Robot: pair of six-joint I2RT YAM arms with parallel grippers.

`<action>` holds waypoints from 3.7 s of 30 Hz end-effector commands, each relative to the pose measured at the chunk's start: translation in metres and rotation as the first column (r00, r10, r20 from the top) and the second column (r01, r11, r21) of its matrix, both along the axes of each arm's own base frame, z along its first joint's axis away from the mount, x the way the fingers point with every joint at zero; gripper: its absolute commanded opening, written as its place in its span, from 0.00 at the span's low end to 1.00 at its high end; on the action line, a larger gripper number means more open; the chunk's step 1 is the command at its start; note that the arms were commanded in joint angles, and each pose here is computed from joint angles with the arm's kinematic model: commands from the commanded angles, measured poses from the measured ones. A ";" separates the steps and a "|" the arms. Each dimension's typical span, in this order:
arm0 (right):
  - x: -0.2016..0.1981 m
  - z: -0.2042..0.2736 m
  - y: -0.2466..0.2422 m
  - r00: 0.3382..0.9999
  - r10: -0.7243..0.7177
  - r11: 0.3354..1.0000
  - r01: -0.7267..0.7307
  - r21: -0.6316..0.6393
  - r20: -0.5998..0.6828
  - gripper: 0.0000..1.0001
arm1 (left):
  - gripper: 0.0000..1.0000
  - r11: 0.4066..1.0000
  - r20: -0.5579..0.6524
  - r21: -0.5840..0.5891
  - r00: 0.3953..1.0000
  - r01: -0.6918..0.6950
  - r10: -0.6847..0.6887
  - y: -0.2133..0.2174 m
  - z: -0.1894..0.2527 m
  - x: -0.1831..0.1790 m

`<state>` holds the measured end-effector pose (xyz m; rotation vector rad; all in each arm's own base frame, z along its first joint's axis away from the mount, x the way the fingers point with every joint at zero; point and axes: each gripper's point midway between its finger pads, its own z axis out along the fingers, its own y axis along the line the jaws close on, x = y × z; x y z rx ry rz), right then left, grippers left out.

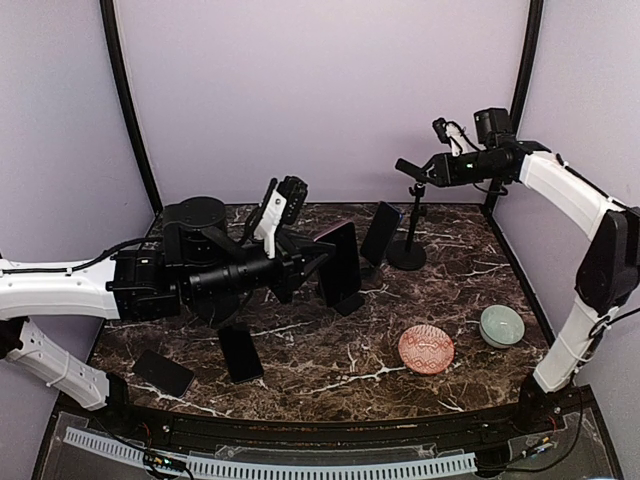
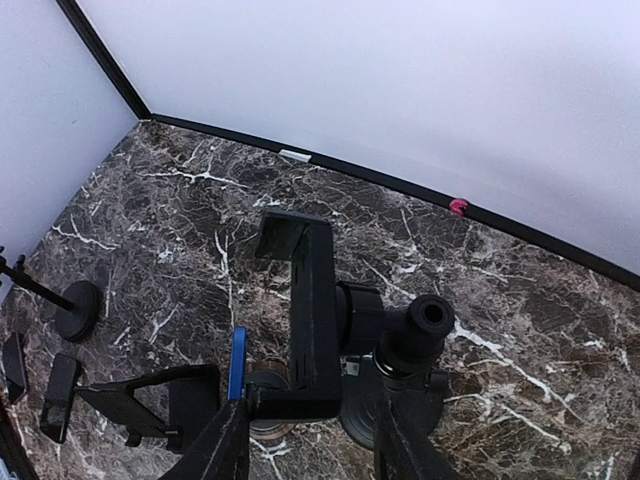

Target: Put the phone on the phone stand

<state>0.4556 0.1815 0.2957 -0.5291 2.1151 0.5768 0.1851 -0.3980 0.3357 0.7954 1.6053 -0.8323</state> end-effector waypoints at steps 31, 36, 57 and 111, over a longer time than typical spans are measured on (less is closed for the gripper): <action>0.010 0.019 -0.008 0.995 0.083 0.965 -0.065 0.253 -0.062 0.04 | 0.00 0.998 0.031 -0.048 0.999 0.040 -0.038 -0.011 0.022 -0.003; 0.001 0.059 -0.022 0.996 0.056 0.977 -0.068 0.200 0.065 0.00 | 0.00 0.998 0.032 -0.045 0.999 0.044 -0.043 -0.012 0.021 -0.004; -0.196 0.211 0.008 0.750 0.494 0.774 -0.610 0.171 0.441 0.00 | 0.00 0.989 0.255 -0.095 0.957 -0.115 0.136 0.045 0.108 0.006; -0.296 0.022 0.186 0.340 0.929 0.340 -0.940 0.030 0.148 0.00 | 0.00 0.986 0.304 -0.093 0.947 0.139 -0.105 0.084 0.180 -0.055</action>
